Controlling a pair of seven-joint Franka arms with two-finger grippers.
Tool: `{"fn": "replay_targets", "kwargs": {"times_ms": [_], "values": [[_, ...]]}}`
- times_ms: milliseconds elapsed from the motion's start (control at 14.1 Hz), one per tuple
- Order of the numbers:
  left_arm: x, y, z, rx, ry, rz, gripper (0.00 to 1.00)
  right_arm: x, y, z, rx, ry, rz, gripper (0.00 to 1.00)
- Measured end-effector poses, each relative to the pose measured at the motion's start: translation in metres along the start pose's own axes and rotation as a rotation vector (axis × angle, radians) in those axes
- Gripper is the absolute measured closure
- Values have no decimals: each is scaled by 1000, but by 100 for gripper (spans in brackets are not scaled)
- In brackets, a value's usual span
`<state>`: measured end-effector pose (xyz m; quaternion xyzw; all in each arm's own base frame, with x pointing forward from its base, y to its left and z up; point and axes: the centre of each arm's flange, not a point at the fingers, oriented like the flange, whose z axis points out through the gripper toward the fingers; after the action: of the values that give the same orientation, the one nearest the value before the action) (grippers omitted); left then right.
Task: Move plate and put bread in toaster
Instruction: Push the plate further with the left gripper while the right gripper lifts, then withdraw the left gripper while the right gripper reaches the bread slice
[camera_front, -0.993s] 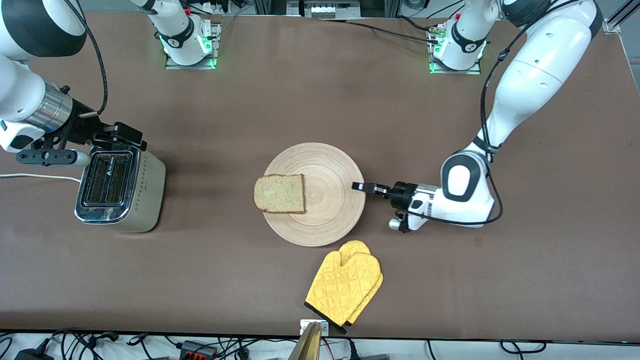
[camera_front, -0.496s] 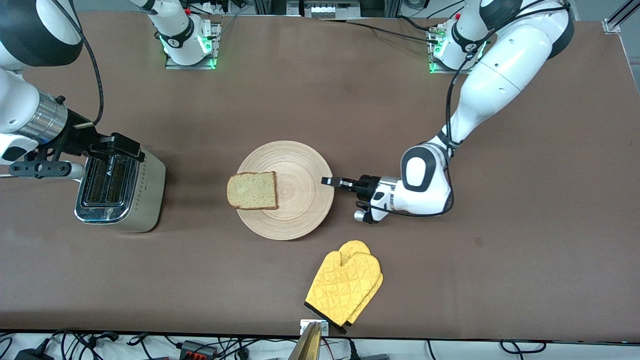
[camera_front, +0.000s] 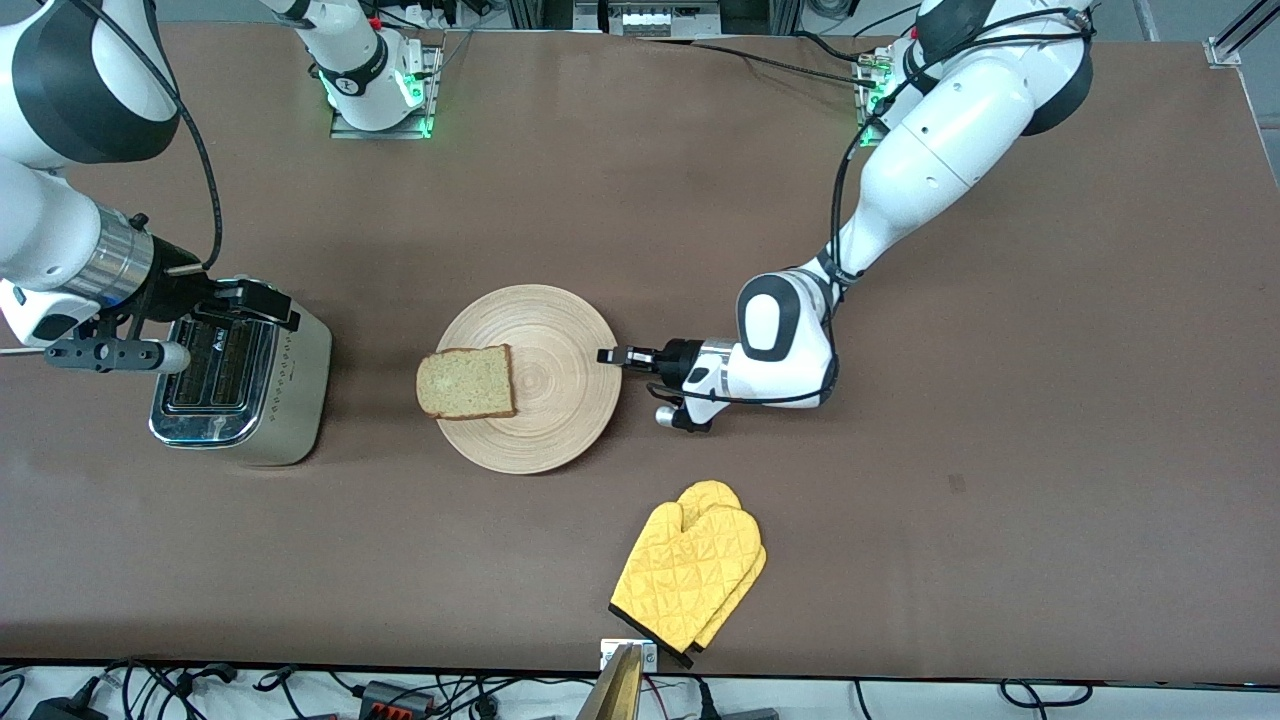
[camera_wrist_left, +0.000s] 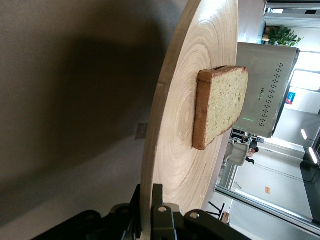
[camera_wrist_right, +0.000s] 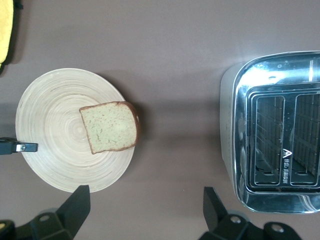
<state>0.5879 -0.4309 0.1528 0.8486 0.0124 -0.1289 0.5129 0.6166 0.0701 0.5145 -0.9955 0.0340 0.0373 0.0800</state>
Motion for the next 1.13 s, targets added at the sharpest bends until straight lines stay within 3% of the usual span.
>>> {"fn": "replay_targets", "kwargs": {"times_ms": [354,567,851,993,1134], "values": [[-1,-2,15,7,29,-10,87,6,-8,19,-4,-23,-14,0],[4,-2,9,8,47,-18,66,8,-31,37,-7,-34,-51,0],[25,-24,-25,31,99,-40,57,18,-31,80,-19,-98,-52,0],[34,-34,-48,23,80,-44,54,27,-26,108,-23,-124,-42,0],[43,-52,-87,23,9,-34,54,41,-23,140,-20,-113,-32,0]]}}
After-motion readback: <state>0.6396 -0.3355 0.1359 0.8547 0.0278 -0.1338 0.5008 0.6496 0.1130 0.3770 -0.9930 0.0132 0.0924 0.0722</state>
